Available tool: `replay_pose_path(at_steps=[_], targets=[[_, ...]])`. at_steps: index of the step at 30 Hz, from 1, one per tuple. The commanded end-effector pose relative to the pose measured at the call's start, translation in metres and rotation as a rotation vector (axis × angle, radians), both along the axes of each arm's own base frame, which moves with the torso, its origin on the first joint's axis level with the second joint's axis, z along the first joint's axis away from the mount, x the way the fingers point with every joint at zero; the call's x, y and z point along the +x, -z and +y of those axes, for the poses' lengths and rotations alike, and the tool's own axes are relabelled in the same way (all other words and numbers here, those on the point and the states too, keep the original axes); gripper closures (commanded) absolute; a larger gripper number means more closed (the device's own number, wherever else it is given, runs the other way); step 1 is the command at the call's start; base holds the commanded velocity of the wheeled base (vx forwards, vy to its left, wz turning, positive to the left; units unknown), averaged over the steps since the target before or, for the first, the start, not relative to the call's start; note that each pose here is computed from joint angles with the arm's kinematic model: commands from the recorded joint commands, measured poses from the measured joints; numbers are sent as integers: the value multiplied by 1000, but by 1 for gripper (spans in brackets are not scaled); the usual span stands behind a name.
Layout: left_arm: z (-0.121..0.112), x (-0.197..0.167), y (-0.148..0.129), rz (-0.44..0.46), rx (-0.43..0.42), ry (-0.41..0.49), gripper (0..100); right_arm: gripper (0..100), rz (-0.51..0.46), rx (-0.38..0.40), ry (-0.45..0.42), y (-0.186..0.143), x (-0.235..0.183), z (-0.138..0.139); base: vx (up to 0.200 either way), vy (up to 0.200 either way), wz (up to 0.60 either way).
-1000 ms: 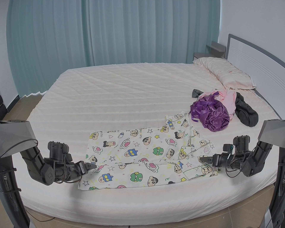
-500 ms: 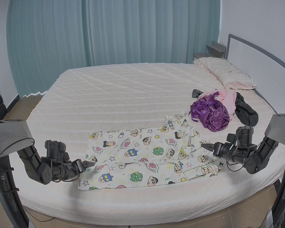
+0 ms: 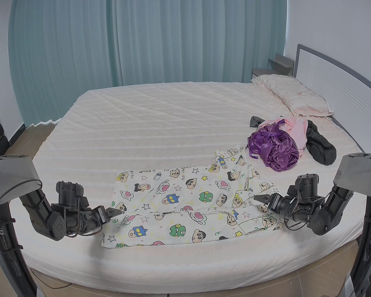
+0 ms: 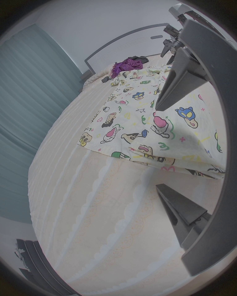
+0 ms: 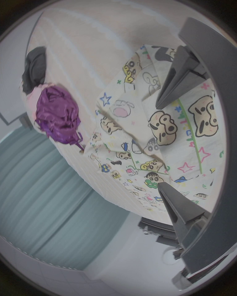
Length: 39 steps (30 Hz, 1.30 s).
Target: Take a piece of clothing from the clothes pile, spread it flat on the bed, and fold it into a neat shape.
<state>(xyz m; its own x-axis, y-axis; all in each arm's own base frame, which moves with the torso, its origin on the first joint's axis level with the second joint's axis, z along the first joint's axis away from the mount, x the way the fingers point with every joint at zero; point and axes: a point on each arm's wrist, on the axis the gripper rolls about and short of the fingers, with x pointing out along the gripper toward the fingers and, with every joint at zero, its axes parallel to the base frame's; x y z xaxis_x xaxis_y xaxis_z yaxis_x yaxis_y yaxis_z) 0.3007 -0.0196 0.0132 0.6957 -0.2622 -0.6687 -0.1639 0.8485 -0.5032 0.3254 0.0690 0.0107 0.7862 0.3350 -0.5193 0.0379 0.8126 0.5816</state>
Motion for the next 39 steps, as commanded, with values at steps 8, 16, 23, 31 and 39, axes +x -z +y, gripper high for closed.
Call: replay_pose_path(at_steps=[8, 16, 23, 31, 39], targets=[[8, 4, -9, -37, -35, -114, 0, 0, -39, 82, 184, -25, -22, -5, 25, 0, 0], [7, 2, -8, -64, -38, -111, 0, 0, -93, 117, 212, -32, -32, -10, 200, 0, 0], [5, 2, -8, -73, -32, -107, 0, 0, -112, 122, 201, -42, -40, -9, 171, 0, 0], [1, 4, -10, -90, -44, -115, 0, 0, -116, 119, 199, -44, -41, -9, 0, 0, 0], [-11, 2, -9, -85, -27, -119, 0, 0, -110, 117, 201, -43, -41, -9, 0, -200, 0]])
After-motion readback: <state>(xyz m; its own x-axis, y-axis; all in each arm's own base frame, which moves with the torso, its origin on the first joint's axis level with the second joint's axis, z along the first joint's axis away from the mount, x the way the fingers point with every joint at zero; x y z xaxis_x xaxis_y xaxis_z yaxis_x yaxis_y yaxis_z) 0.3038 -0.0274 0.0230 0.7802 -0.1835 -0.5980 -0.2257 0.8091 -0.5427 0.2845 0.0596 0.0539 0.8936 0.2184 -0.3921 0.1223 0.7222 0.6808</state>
